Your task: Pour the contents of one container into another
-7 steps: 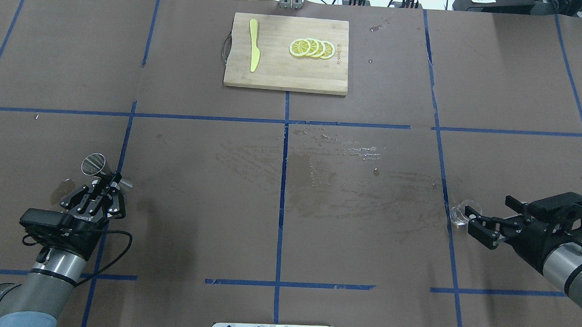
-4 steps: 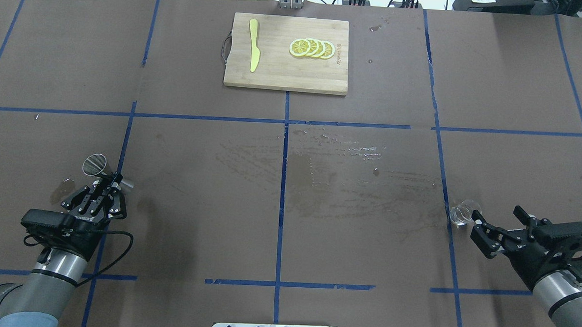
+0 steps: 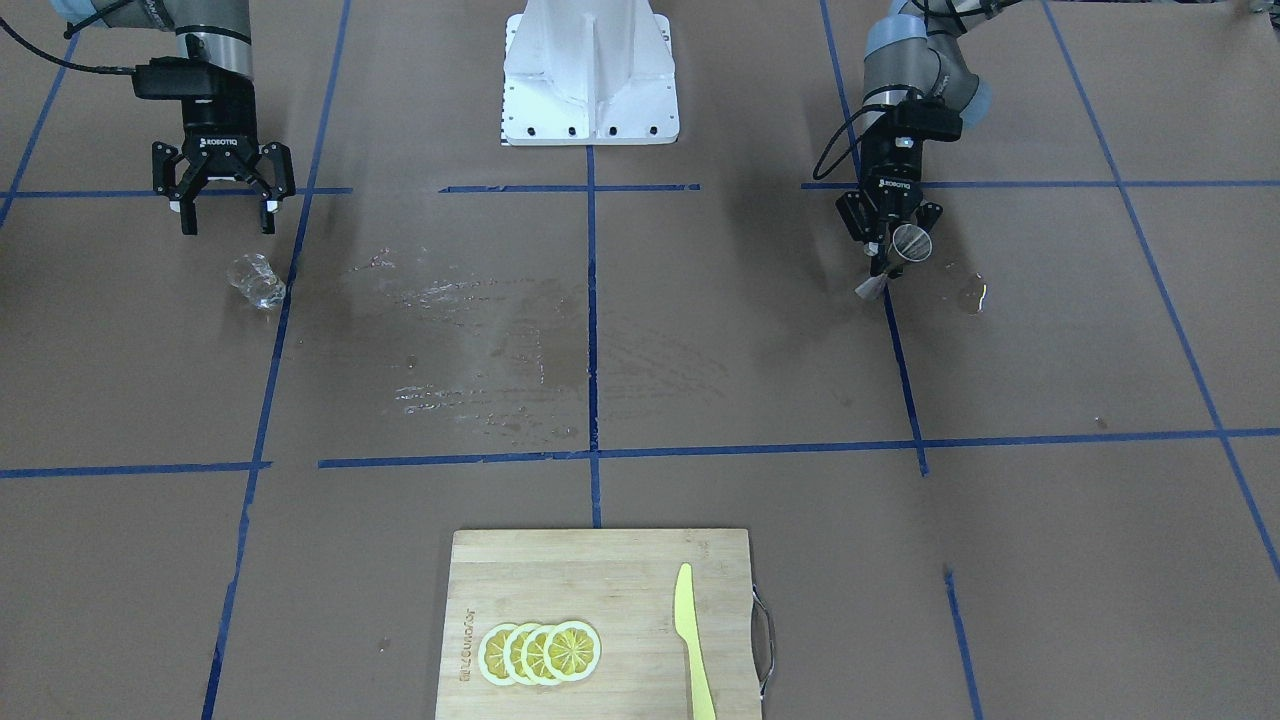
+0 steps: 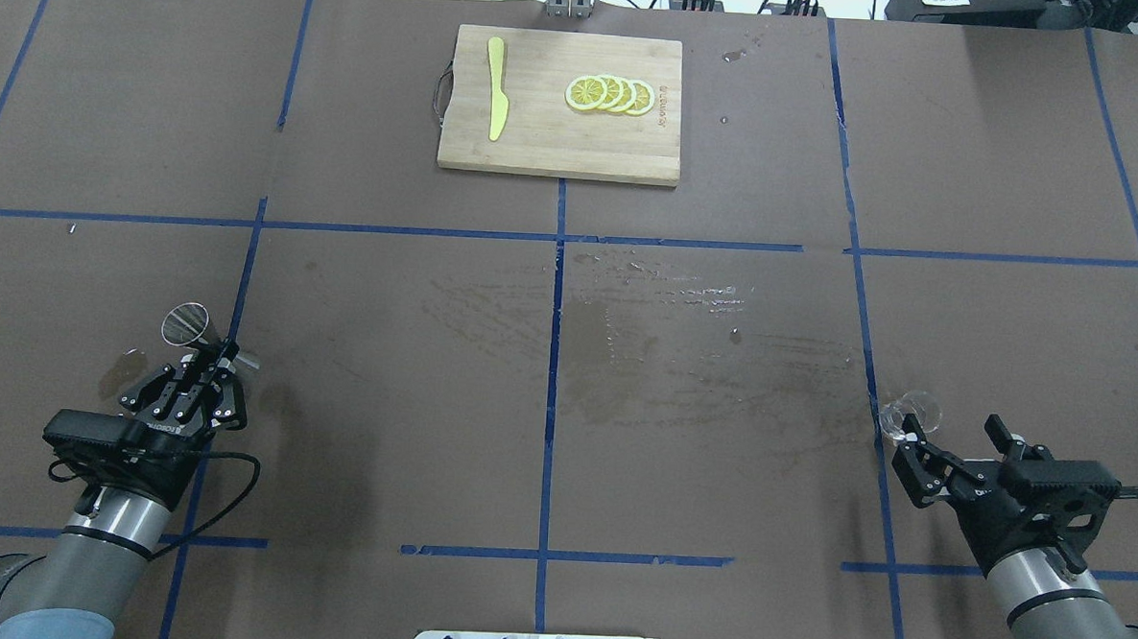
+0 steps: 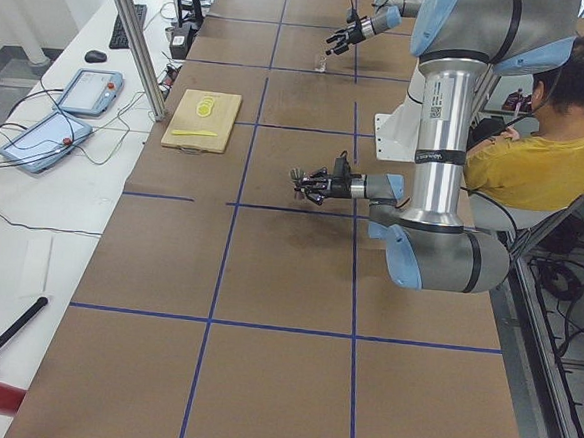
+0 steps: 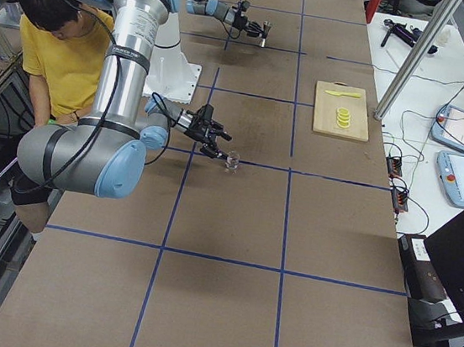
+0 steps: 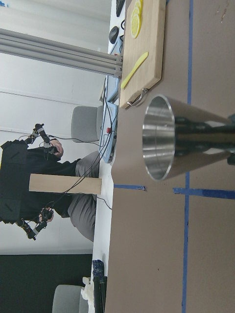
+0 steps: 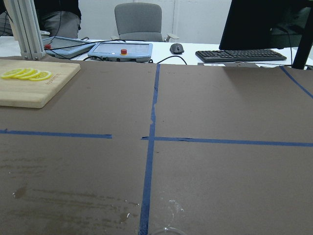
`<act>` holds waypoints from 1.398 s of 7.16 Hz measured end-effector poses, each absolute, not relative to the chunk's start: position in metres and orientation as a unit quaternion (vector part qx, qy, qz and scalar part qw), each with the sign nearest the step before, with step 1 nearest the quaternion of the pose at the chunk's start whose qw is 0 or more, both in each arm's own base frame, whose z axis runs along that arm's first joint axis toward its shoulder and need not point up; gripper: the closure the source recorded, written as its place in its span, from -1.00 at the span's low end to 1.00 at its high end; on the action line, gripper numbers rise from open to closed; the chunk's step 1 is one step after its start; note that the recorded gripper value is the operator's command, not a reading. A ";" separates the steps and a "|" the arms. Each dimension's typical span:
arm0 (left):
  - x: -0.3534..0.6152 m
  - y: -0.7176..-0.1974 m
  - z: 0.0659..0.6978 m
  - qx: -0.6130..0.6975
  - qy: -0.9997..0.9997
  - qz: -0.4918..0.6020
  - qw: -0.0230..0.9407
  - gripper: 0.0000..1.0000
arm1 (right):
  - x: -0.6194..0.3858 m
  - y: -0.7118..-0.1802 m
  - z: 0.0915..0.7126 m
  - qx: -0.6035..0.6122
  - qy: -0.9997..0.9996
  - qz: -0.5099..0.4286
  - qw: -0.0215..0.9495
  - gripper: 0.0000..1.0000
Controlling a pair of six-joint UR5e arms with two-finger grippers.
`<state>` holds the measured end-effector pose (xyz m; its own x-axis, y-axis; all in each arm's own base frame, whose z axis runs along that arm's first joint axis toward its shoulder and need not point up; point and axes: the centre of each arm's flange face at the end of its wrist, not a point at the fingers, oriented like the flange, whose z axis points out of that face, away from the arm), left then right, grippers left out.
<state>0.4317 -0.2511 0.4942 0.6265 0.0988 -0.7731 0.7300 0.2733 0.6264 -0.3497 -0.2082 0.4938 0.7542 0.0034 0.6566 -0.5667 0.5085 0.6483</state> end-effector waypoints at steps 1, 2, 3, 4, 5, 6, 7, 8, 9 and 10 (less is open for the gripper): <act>0.432 -0.251 0.495 0.560 0.369 -0.222 0.708 1.00 | -0.354 -0.208 0.501 0.467 -0.297 0.175 0.815 -0.87; 0.432 -0.251 0.496 0.560 0.369 -0.222 0.708 1.00 | -0.358 -0.208 0.507 0.469 -0.292 0.174 0.815 -0.87; 0.432 -0.251 0.496 0.560 0.369 -0.222 0.708 1.00 | -0.365 -0.208 0.509 0.469 -0.292 0.174 0.815 -0.87; 0.432 -0.251 0.497 0.560 0.369 -0.222 0.708 1.00 | -0.371 -0.208 0.510 0.469 -0.294 0.175 0.814 -0.87; 0.432 -0.251 0.497 0.560 0.369 -0.222 0.708 1.00 | -0.376 -0.208 0.512 0.469 -0.293 0.175 0.815 -0.87; 0.432 -0.251 0.497 0.560 0.369 -0.222 0.708 1.00 | -0.379 -0.207 0.517 0.470 -0.290 0.173 0.816 -0.87; 0.432 -0.251 0.497 0.560 0.368 -0.222 0.708 1.00 | -0.381 -0.207 0.521 0.470 -0.288 0.171 0.816 -0.87; 0.432 -0.251 0.498 0.560 0.368 -0.221 0.709 1.00 | -0.383 -0.207 0.524 0.471 -0.285 0.170 0.817 -0.87; 0.433 -0.251 0.500 0.560 0.367 -0.220 0.709 1.00 | -0.384 -0.206 0.529 0.474 -0.282 0.167 0.817 -0.87; 0.433 -0.251 0.501 0.561 0.365 -0.219 0.710 1.00 | -0.385 -0.206 0.534 0.477 -0.279 0.165 0.817 -0.87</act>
